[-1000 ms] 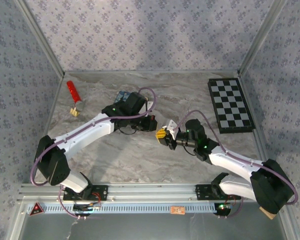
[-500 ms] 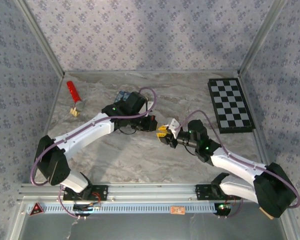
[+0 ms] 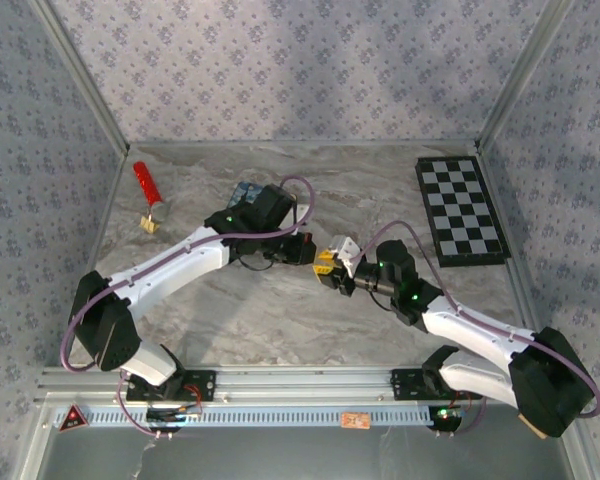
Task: Unlock a padlock with a key
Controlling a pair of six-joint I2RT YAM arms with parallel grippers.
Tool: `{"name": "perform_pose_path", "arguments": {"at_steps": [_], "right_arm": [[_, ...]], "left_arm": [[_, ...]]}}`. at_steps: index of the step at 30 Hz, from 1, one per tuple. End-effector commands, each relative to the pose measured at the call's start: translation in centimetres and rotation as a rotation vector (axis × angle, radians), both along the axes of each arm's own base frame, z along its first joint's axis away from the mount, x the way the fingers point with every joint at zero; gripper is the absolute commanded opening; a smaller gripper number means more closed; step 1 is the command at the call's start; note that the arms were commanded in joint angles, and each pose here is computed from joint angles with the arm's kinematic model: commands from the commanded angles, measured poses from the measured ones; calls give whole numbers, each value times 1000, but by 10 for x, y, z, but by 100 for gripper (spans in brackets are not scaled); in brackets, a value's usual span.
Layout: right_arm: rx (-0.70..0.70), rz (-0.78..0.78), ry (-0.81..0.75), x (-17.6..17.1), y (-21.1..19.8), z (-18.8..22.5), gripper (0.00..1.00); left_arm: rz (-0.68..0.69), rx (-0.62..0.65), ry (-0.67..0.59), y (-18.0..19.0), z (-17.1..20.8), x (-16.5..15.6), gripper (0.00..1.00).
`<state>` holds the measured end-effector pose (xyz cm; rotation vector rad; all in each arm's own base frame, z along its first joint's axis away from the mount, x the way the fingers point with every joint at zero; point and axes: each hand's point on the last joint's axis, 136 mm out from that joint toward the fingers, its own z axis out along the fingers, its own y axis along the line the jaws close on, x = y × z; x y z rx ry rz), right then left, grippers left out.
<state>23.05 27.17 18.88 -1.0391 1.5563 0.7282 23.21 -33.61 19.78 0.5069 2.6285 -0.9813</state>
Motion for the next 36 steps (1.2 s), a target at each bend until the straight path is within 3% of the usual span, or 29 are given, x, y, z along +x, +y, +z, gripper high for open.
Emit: {"name": "perform_pose_path", "arguments": {"at_steps": [1, 7, 16, 18, 19, 21, 24, 28, 33, 36], "right_arm": [[-12, 25, -5, -3, 3, -2, 32], [-30, 30, 4, -4, 4, -9, 26], [-22, 27, -10, -5, 4, -4, 1], [-5, 2, -20, -3, 0, -1, 0], [12, -12, -28, -3, -2, 1, 0], [66, -49, -42, 1, -12, 11, 0], [155, -77, -64, 3, -24, 33, 0], [302, -70, -87, -4, -36, 73, 0], [479, -22, -93, -20, -41, 119, 0], [535, 4, -89, -28, -41, 132, 0]], "left_arm": [[-28, -25, -9, -6, 12, -3, 0], [-30, -29, -12, -7, 13, -3, 0], [-36, -31, -19, -7, 13, -4, 0], [-40, -39, -41, -6, 16, -3, 10], [-43, -48, -64, -4, 20, -3, 17], [-31, -89, -160, 6, 34, 1, 40], [-28, -227, -313, 25, 61, 7, 53], [-190, -348, -518, 27, 83, -14, 56], [-335, -478, -706, 20, 99, -33, 51], [-414, -536, -758, 14, 108, -41, 45]]}}
